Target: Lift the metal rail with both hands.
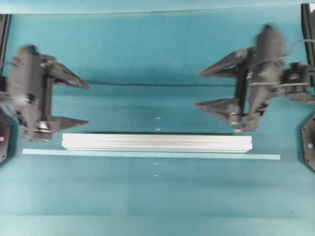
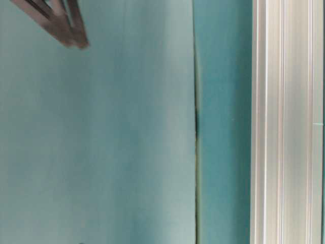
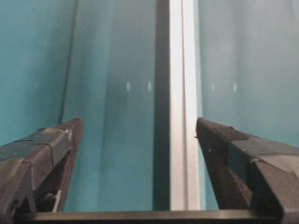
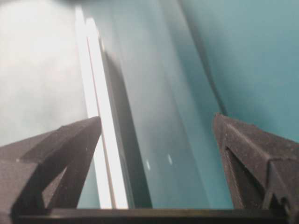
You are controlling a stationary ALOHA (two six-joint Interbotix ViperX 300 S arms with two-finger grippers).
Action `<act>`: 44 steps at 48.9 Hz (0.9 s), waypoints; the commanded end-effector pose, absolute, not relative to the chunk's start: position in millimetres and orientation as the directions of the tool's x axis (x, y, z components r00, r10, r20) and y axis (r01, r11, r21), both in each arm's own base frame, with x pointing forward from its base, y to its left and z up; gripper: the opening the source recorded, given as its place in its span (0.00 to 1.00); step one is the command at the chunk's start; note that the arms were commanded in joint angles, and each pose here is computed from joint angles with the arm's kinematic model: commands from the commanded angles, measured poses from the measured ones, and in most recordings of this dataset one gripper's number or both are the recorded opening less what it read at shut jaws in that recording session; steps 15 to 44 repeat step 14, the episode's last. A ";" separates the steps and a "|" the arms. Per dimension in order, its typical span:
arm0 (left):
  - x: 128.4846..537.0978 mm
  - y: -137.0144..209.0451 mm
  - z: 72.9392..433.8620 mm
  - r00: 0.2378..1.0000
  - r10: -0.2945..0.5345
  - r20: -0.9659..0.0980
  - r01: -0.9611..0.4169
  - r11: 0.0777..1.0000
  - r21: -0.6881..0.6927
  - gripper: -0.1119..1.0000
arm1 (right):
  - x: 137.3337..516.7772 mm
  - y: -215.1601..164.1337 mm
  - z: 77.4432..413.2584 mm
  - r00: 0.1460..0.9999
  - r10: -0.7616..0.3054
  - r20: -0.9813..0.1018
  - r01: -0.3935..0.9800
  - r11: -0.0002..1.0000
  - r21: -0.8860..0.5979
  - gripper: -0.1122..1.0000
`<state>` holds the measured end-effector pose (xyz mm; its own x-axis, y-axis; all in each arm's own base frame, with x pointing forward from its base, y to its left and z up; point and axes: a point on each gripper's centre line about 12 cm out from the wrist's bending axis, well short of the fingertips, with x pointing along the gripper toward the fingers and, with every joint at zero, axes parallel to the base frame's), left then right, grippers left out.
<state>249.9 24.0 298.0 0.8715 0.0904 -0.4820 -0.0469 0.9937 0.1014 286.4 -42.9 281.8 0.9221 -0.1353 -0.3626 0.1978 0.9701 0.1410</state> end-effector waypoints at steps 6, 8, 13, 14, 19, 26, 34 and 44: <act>238.7 23.0 317.6 0.908 0.093 -0.408 -0.058 0.993 0.099 0.94 | 269.0 -40.3 297.1 0.946 -0.140 -0.292 0.188 0.972 0.143 0.98; 236.1 22.7 318.6 0.911 0.094 -0.401 -0.058 0.993 0.099 0.94 | 263.2 -39.5 300.2 0.951 -0.141 -0.275 0.186 0.972 0.146 0.98; 227.4 23.3 324.1 0.923 0.100 -0.371 -0.069 0.993 0.097 0.94 | 252.3 -38.2 305.7 0.958 -0.143 -0.247 0.184 0.971 0.150 0.97; 225.7 23.5 325.0 0.925 0.102 -0.367 -0.071 0.993 0.096 0.94 | 250.3 -37.9 306.6 0.959 -0.143 -0.243 0.183 0.972 0.150 0.97; 225.7 23.5 325.0 0.925 0.102 -0.367 -0.071 0.993 0.096 0.94 | 250.3 -37.9 306.6 0.959 -0.143 -0.243 0.183 0.972 0.150 0.97; 225.7 23.5 325.0 0.925 0.102 -0.367 -0.071 0.993 0.096 0.94 | 250.3 -37.9 306.6 0.959 -0.143 -0.243 0.183 0.972 0.150 0.97; 225.7 23.5 325.0 0.925 0.102 -0.367 -0.071 0.993 0.096 0.94 | 250.3 -37.9 306.6 0.959 -0.143 -0.243 0.183 0.972 0.150 0.97; 225.7 23.5 325.0 0.925 0.102 -0.367 -0.071 0.993 0.096 0.94 | 250.3 -37.9 306.6 0.959 -0.143 -0.243 0.183 0.972 0.150 0.97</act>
